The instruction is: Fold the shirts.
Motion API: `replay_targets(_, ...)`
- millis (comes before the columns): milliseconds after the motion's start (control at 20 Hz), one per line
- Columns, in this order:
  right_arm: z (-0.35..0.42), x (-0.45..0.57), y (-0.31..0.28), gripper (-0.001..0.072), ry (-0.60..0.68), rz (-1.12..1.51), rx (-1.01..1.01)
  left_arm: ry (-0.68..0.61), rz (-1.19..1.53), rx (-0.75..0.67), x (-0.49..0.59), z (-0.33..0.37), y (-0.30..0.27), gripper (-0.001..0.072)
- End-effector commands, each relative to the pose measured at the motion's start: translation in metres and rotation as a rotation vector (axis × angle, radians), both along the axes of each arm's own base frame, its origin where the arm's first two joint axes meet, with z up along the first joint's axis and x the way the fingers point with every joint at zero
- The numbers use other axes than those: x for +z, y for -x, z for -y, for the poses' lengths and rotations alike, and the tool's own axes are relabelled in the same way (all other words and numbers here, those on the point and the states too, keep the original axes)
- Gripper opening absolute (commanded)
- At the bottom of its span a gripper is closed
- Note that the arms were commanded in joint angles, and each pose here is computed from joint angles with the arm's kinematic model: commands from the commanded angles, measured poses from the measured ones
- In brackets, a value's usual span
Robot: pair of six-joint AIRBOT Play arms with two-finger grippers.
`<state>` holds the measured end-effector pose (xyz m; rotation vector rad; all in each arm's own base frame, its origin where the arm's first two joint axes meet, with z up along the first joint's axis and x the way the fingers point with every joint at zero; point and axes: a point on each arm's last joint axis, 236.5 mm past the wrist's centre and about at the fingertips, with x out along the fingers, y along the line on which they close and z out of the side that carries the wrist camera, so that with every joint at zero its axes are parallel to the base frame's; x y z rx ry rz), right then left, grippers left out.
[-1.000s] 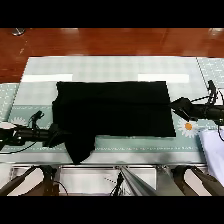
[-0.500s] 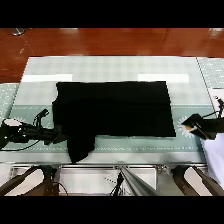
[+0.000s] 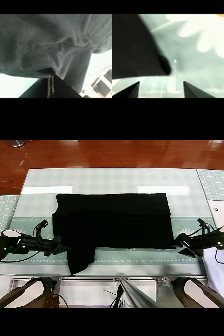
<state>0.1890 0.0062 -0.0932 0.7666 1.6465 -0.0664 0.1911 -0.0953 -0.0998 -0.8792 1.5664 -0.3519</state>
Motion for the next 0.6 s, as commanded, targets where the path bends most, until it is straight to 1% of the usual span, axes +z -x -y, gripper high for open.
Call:
replay_targets(0,-0.018,-0.012,-0.016,0.0627,-0.036,0.032,0.031,0.004,-0.004,0.000,0.001,0.000,0.001,0.0022)
replay_targets(200,-0.029,-0.018,-0.044,0.0619,-0.077,0.099,-0.037,0.004,-0.003,0.001,0.001,0.000,0.000,0.0021)
replay_targets(250,-0.032,-0.018,-0.048,0.0590,-0.093,0.110,-0.036,0.004,-0.003,0.001,0.001,0.000,0.000,0.0022)
replay_targets(300,-0.036,-0.017,-0.050,0.0357,-0.114,0.128,-0.024,0.003,-0.003,0.001,0.000,0.000,0.000,0.0021)
replay_targets(350,-0.038,-0.015,-0.054,0.0083,-0.124,0.157,-0.002,0.004,-0.003,0.001,0.001,0.000,0.000,0.0022)
replay_targets(400,-0.039,-0.012,-0.059,0.0023,-0.131,0.191,0.026,0.003,-0.001,0.001,0.001,0.000,0.000,0.0021)
replay_targets(550,-0.036,0.007,-0.072,0.0022,-0.137,0.229,0.077,0.009,0.031,-0.018,0.013,-0.002,-0.012,0.0021)
